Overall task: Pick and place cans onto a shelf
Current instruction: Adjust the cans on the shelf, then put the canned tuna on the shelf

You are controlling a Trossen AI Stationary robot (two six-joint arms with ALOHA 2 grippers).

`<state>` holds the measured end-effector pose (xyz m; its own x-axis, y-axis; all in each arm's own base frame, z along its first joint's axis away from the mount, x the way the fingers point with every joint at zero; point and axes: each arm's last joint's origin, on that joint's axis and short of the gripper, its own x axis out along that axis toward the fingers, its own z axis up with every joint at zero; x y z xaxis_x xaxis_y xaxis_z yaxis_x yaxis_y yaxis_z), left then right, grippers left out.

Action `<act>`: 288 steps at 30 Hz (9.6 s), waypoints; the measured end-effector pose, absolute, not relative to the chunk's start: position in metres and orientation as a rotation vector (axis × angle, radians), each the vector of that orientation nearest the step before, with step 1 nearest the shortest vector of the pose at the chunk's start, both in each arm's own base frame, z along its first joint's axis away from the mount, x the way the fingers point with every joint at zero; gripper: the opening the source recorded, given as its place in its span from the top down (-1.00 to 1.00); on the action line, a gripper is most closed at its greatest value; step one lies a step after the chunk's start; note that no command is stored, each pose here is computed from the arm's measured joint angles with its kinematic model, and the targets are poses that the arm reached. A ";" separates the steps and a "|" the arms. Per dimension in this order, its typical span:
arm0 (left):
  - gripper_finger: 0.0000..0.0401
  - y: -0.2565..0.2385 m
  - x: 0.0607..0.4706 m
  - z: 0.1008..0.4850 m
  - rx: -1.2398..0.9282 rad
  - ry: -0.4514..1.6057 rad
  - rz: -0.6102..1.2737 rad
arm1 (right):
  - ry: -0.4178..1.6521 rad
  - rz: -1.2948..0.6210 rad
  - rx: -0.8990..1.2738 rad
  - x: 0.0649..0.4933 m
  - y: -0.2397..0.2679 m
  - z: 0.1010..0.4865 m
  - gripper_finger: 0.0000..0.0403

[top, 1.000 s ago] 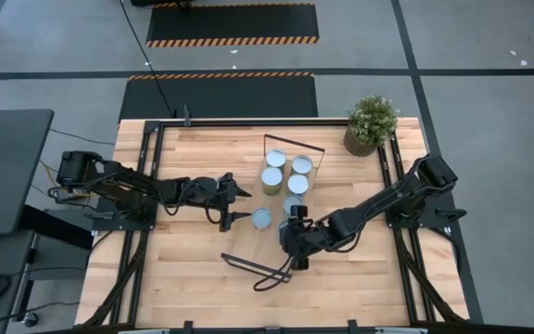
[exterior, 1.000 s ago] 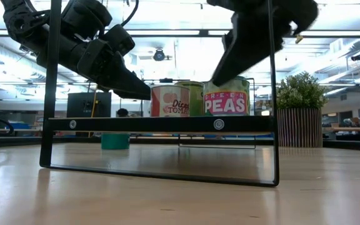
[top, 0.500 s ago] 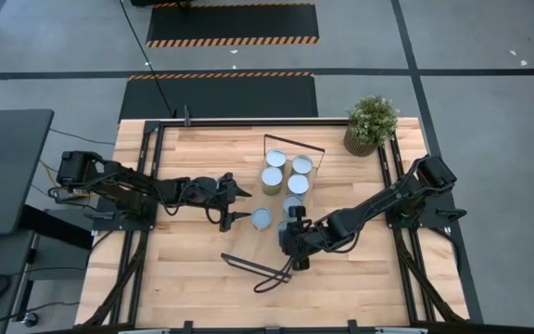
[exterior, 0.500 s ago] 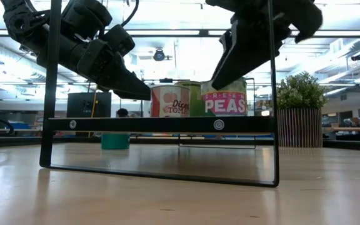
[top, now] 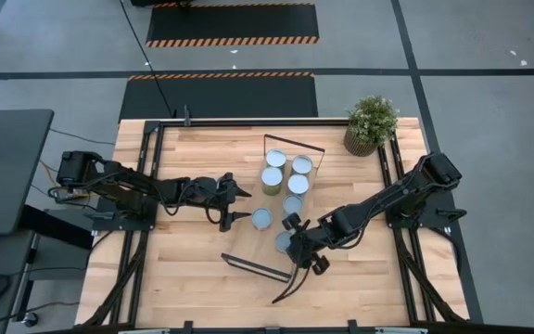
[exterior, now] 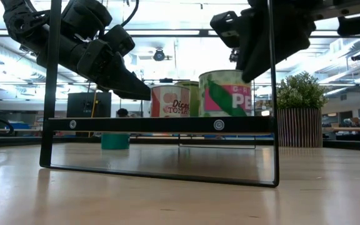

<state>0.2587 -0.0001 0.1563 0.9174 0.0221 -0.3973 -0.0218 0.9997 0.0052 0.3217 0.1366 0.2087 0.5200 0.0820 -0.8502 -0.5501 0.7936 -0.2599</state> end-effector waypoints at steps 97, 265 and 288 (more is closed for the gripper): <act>-0.48 -0.001 0.258 0.156 0.040 0.410 0.121 | 0.954 -0.109 -0.874 0.299 0.139 0.196 0.33; -0.57 -0.078 0.263 0.158 -0.015 0.663 -0.142 | 0.566 -0.172 -0.284 0.201 0.115 0.193 -0.09; -0.58 -0.074 0.265 0.159 -0.045 0.654 -0.134 | 0.549 -0.170 -0.268 0.202 0.116 0.195 -0.09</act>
<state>0.2650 -0.0736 0.1591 0.7851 -0.1388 -0.6037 0.1105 0.9903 -0.0841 0.2016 0.1158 0.1945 0.8402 -0.2303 -0.4910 0.0882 0.9514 -0.2952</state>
